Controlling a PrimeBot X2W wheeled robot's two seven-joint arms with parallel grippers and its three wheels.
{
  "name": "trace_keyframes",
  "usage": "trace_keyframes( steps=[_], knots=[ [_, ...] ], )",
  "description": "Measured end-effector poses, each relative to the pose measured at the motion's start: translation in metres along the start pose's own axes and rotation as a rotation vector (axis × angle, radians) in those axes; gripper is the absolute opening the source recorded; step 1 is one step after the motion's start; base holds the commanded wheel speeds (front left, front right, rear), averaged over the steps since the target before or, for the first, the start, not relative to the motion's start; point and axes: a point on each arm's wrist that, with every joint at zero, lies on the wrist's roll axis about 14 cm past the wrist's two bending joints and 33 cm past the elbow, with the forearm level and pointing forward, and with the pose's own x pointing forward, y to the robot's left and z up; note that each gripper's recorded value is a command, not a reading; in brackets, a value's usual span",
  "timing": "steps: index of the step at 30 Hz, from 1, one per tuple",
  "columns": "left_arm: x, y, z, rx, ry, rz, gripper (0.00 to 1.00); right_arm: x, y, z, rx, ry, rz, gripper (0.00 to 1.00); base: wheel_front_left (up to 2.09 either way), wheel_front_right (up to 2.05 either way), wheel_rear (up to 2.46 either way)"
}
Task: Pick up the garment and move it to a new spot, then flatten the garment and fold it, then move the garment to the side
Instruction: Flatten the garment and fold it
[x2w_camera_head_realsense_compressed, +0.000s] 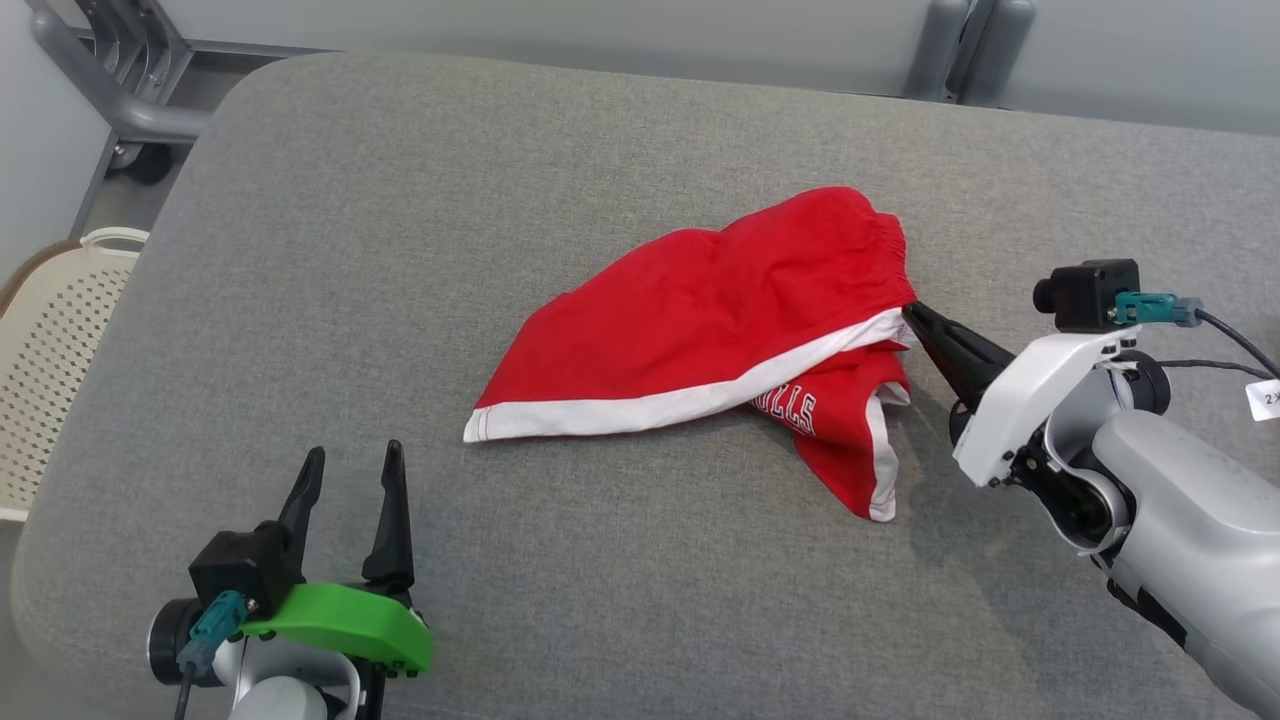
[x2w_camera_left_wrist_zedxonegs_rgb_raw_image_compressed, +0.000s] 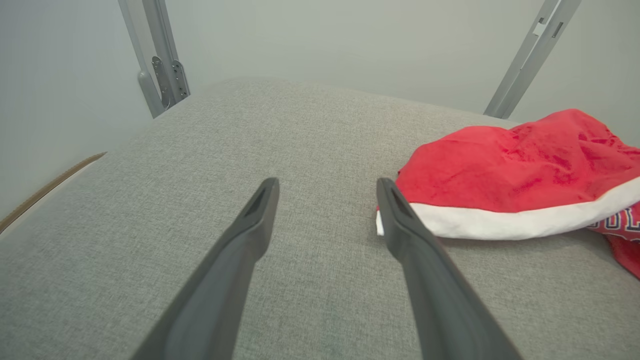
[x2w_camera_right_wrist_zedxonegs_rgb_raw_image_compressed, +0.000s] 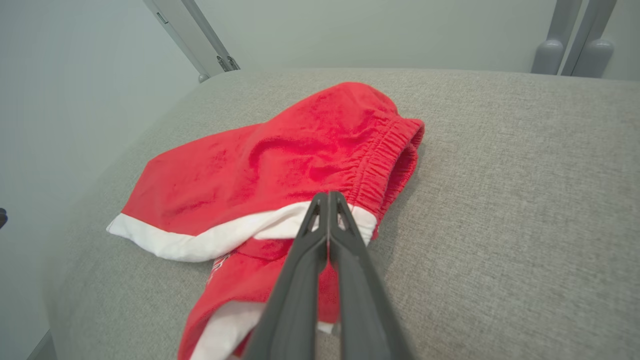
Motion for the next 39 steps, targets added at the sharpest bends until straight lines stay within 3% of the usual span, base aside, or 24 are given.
trace_keyframes(
  steps=[13, 15, 16, 17, 39],
  knots=[
    [0.004, -0.012, -0.006, -0.008, 0.017, -0.036, 1.00, -0.015, -0.013, -0.004, -0.006, 0.016, -0.027, 0.00, 0.00, 0.00, 0.00],
    [0.004, -0.012, -0.007, -0.007, 0.019, -0.037, 1.00, -0.015, -0.017, -0.005, -0.003, 0.019, -0.040, 0.32, 0.00, 0.00, 0.00],
    [0.004, -0.013, -0.007, -0.008, 0.020, -0.037, 1.00, -0.015, -0.019, -0.006, 0.009, 0.023, -0.047, 0.75, 0.00, 0.00, 0.00],
    [0.004, -0.012, -0.008, -0.009, 0.021, -0.037, 1.00, -0.014, -0.020, -0.008, 0.015, 0.028, -0.048, 1.00, 0.00, 0.00, 0.00],
    [0.007, -0.003, -0.015, -0.012, 0.040, 0.004, 1.00, 0.004, -0.008, -0.019, 0.121, 0.128, 0.051, 1.00, 0.00, 0.00, 0.00]
  ],
)
